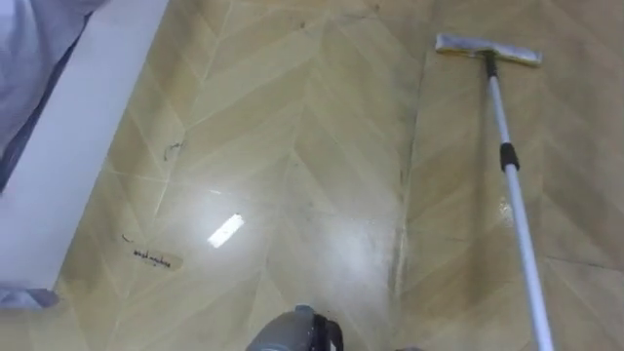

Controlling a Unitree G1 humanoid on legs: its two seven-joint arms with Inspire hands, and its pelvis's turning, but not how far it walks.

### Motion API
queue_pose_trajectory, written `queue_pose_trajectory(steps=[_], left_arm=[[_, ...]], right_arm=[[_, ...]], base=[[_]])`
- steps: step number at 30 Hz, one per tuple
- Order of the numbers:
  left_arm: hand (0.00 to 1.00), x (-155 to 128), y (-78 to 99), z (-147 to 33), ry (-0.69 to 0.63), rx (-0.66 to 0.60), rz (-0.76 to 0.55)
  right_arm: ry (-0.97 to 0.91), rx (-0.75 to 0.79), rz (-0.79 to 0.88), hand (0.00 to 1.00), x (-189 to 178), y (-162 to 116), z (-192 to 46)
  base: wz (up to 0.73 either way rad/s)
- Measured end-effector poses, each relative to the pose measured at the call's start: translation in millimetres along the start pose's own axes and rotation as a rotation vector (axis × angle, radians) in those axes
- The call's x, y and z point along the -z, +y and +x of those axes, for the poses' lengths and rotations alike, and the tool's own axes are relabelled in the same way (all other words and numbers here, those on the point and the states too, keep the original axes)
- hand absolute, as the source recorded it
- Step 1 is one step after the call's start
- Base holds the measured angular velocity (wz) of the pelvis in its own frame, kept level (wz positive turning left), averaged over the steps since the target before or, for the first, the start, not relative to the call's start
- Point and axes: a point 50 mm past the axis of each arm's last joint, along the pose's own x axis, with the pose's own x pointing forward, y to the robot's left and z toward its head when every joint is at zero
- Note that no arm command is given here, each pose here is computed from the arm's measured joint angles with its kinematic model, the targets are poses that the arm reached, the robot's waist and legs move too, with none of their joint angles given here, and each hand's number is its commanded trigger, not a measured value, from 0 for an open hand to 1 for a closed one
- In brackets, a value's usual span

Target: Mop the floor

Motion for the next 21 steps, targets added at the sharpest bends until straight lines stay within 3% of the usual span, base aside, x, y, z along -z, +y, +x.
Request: queue_pose_trajectory(steps=[4,8,10,13,15,18,21], left_arm=[[0.00,4.9,-7.0,0.1,0.023,0.005,0.017],[0.00,14.1,-13.0,-1.0,0.067,0.009,0.007],[0.00,19.2,-10.6,-1.5,0.087,-0.008,-0.013],[0.00,22.4,-1.7,-2.6,0.094,-0.037,-0.066],[0.00,22.2,4.0,-3.9,0.081,-0.044,-0.076],[0.00,26.7,7.2,-6.1,0.073,-0.043,-0.061],[0.00,34.4,2.6,-7.9,0.090,-0.016,-0.039]], right_arm=[[0.037,-0.034,-0.037,1.00,17.4,23.0,0.2],[0.044,-0.042,-0.060,1.00,1.7,26.2,-2.6],[0.012,-0.020,-0.069,1.00,-24.2,19.7,-6.6],[-0.160,0.017,-0.053,1.00,-99.5,3.5,-26.7],[-0.336,0.019,-0.039,1.00,-158.4,-2.9,-53.5],[-0.517,-0.040,0.004,1.00,-205.5,0.4,-83.6],[-0.509,-0.117,0.078,1.00,-201.3,5.4,-80.7]], base=[[-0.42],[-0.15],[0.04],[-0.10],[0.00],[0.01],[0.15]])
